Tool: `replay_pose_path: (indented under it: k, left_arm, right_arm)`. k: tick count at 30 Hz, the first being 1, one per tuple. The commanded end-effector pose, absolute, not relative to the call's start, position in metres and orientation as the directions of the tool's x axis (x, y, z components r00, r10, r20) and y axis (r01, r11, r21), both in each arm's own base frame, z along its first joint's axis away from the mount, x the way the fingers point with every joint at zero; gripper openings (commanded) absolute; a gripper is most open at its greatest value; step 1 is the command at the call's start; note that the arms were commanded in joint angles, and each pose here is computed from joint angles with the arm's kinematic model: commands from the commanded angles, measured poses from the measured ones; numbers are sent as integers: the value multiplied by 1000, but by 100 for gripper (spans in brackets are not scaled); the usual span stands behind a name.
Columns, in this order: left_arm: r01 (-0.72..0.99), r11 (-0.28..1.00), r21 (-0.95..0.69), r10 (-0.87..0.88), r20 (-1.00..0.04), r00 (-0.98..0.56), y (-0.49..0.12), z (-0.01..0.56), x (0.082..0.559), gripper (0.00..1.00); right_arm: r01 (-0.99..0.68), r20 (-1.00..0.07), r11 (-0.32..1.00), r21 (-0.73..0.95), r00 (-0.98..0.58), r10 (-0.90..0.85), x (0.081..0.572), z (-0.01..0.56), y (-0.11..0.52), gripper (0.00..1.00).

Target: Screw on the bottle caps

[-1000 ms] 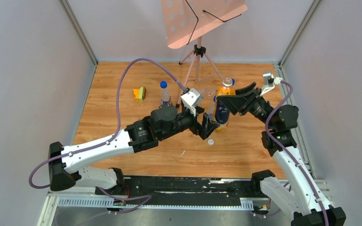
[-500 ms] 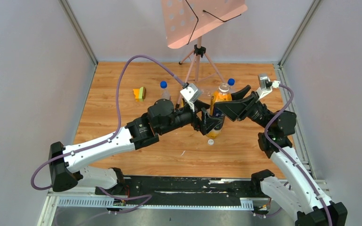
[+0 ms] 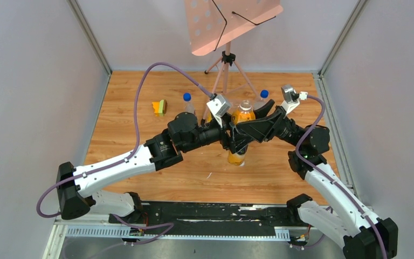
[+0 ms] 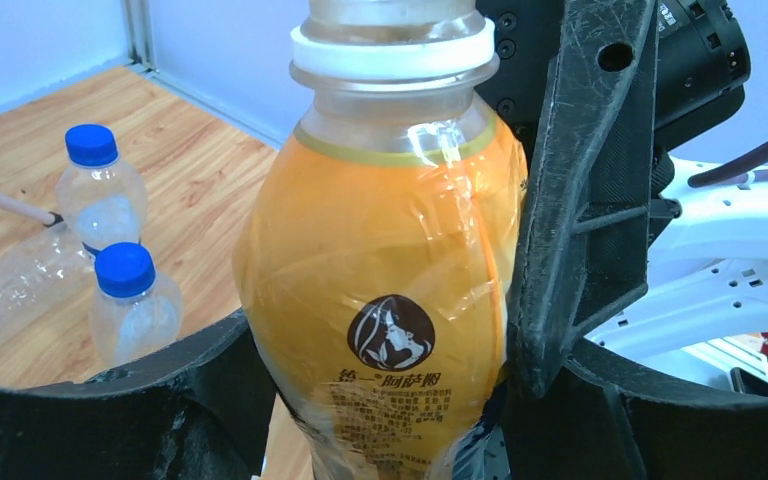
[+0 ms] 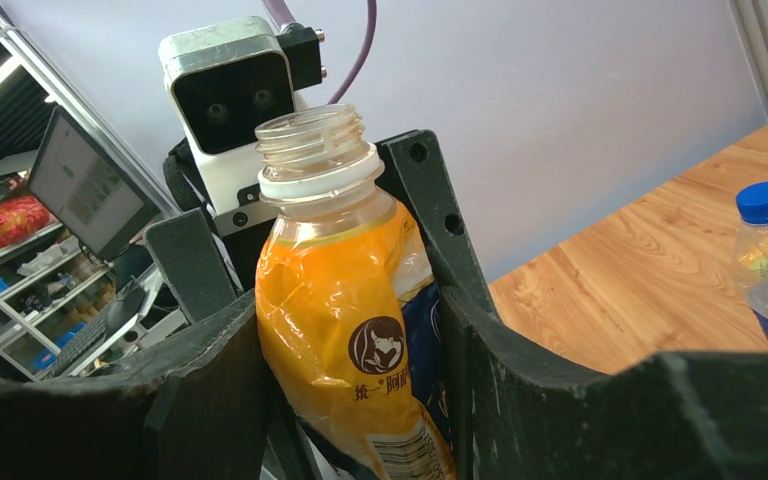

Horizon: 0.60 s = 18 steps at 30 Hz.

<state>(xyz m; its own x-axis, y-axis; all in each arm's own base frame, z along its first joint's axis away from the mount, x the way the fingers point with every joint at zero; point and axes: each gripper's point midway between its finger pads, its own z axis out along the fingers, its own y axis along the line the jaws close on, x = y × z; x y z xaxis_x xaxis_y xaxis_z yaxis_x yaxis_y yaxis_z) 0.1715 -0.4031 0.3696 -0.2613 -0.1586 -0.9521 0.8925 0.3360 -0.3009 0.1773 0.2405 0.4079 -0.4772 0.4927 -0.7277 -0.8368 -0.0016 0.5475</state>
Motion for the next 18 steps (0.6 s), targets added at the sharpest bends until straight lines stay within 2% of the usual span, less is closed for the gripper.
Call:
replay_pose_path:
  k: [1,8,15,18]
  left_arm:
    - [894,315,-319,-222,-940,-258,-405,384,173,74]
    - [876,328,-353,-253,-926,-279,-398,376,175,62]
    - [863,367,-347,-245,-931,-270,-387,366,178,43]
    - [857,390,-335,-238,-936,-258,-380,364,179,41]
  right_arm:
    - [-872,-742,-11,490,-424,520,172,421,241,34]
    - [-877,-734,19,479,-389,557,174,425,237,34]
    - [-875,-736,44,483,-378,562,176,422,235,39]
    - [-874,-740,54,482,-374,559,177,421,235,45]
